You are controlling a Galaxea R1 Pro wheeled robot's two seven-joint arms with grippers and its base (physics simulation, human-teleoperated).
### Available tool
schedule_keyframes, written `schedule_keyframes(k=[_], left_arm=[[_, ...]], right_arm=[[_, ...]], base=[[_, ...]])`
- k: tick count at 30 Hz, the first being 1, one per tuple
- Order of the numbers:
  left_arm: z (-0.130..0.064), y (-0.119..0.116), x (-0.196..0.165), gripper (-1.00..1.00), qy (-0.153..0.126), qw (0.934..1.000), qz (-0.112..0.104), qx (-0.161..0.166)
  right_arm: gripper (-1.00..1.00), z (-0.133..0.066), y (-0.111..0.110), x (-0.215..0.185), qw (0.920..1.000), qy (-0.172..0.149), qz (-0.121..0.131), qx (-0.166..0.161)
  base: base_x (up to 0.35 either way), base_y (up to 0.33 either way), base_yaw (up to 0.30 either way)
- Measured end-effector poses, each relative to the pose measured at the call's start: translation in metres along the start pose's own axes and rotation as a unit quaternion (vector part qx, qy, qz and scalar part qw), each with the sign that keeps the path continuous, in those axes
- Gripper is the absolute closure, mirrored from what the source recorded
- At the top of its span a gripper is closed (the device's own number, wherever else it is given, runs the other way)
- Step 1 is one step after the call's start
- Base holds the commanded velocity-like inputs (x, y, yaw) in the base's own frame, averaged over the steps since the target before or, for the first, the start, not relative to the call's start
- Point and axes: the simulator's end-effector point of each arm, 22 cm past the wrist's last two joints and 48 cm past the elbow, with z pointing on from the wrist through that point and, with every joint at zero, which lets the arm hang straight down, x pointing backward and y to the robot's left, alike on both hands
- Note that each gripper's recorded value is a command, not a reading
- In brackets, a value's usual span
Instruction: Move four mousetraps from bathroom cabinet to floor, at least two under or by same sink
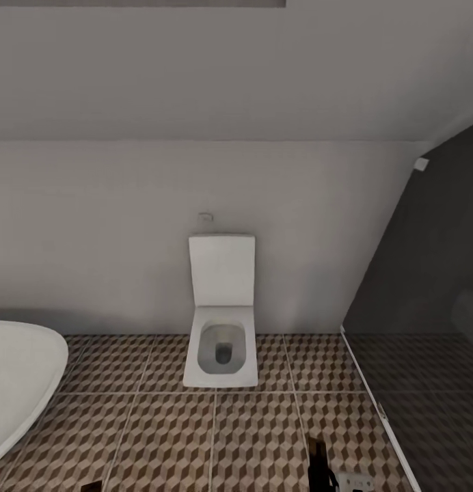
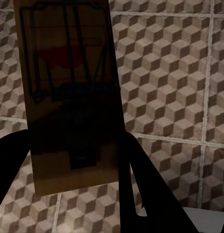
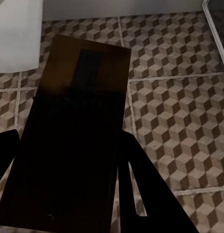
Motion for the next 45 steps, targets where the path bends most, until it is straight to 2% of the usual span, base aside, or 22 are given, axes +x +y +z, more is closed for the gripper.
schedule_keyframes(k=[45], left_arm=[[0.047, -0.007, 0.048, 1.00, 0.035, 0.9994, 0.007, -0.002]], right_arm=[[1.00, 0.042, -0.001, 0.060, 0.9994, 0.035, -0.003, 0.002]], base=[[0.000, 0.000, 0.000]])
